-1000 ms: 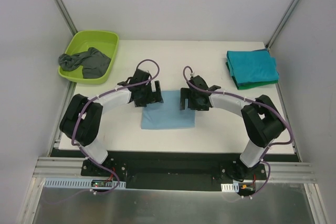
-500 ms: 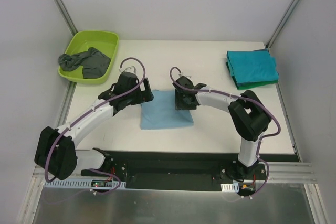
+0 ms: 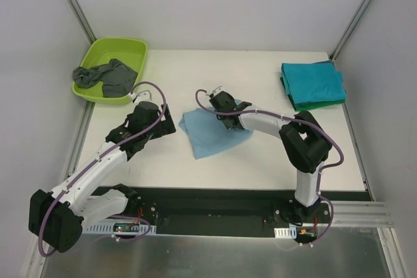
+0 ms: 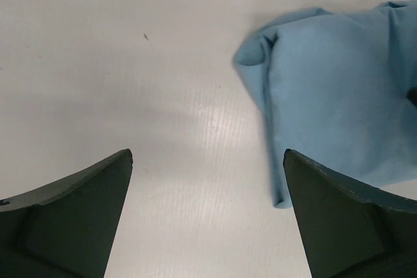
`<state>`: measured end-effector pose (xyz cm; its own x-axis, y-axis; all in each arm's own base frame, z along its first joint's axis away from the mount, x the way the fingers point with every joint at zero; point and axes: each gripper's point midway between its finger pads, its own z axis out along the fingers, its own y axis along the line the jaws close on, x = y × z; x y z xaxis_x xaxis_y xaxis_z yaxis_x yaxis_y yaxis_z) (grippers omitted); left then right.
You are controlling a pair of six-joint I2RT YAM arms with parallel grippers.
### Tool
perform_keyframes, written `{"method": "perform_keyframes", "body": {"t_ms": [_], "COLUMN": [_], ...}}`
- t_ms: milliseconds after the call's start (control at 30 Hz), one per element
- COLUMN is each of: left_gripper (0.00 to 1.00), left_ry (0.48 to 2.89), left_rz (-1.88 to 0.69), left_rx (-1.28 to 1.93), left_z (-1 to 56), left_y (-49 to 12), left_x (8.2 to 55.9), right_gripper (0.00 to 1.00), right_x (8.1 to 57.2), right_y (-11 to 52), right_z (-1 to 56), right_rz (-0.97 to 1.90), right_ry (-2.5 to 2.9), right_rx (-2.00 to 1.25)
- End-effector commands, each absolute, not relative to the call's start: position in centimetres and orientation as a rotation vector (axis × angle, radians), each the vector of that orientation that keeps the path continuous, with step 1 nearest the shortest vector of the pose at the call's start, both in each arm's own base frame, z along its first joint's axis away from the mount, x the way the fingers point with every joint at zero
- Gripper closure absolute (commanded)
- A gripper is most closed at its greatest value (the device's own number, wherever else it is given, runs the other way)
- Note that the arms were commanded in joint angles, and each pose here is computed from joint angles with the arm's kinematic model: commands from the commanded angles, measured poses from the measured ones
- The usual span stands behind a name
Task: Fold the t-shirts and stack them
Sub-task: Put the neatly folded tshirt into the corner of the board with the right arm
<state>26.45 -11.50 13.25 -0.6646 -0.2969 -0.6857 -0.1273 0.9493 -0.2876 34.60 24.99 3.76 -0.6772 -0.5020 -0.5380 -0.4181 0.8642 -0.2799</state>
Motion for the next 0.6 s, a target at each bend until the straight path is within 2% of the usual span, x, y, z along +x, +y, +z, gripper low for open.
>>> {"method": "perform_keyframes", "body": {"t_ms": [0, 133, 367, 567], "left_gripper": [0.01, 0.01, 0.01, 0.01], "left_ry": [2.243, 2.21, 2.156, 2.117], "left_rz": [-0.126, -0.05, 0.118, 0.162], "left_rx": [-0.326, -0.364, -0.445, -0.478], "left_z": [14.1, 14.0, 13.9, 14.5], "left_y": [-8.7, -7.3, -4.6, -3.4], "left_x": [26.3, 26.3, 26.7, 26.7], "right_gripper": [1.0, 1.0, 1.0, 0.99], "right_x": [40.2, 43.2, 46.3, 48.5], "right_y": [19.3, 14.3, 9.7, 5.2], "right_z": [11.2, 14.3, 19.2, 23.3], "right_rz": [-0.617, -0.757, -0.94, -1.03], "right_ry": [2.125, 2.089, 1.993, 1.963], "right_rx": [-0.902, -0.896, -0.949, -0.773]}}
